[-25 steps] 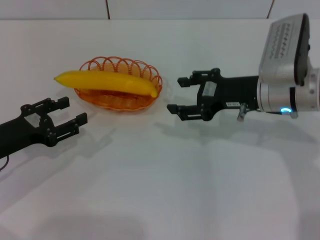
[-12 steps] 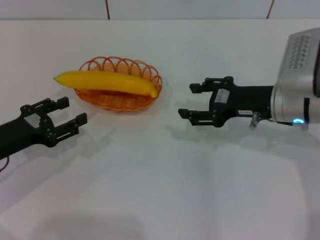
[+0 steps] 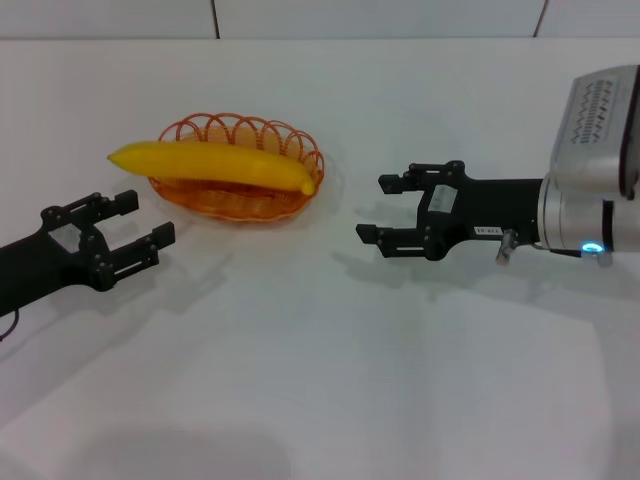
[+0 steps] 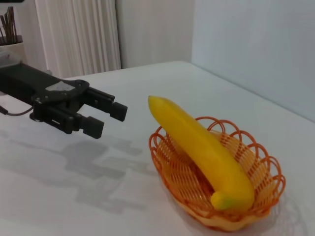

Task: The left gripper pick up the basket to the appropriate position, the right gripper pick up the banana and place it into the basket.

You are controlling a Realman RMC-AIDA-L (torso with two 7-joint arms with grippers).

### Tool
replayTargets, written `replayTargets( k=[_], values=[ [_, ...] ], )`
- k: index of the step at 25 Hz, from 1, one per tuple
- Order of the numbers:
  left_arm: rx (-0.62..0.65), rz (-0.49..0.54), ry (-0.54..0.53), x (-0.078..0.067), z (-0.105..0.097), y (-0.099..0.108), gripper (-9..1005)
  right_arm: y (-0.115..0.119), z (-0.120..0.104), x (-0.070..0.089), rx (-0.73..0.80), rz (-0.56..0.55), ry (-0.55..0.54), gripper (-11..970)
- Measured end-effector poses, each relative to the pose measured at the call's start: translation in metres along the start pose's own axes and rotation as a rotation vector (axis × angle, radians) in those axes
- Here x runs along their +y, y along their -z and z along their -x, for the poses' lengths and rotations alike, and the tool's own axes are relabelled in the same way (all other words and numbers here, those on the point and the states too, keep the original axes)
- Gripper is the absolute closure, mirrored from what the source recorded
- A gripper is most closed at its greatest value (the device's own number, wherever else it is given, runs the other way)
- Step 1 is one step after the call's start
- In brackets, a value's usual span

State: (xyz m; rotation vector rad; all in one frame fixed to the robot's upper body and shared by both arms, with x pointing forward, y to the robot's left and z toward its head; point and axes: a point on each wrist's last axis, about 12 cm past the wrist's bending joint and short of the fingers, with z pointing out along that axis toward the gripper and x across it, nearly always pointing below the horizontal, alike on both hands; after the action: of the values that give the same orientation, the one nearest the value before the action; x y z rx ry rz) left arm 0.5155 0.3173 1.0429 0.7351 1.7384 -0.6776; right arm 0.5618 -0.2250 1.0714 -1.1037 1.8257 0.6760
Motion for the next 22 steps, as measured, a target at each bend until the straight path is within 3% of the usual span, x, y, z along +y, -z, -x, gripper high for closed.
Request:
replayTargets(
  k=[22],
  values=[
    [0.067, 0.084, 0.002, 0.002, -0.016, 0.002, 295, -0.001, -0.003, -0.001, 0.011, 0.0, -0.008, 226]
  ],
)
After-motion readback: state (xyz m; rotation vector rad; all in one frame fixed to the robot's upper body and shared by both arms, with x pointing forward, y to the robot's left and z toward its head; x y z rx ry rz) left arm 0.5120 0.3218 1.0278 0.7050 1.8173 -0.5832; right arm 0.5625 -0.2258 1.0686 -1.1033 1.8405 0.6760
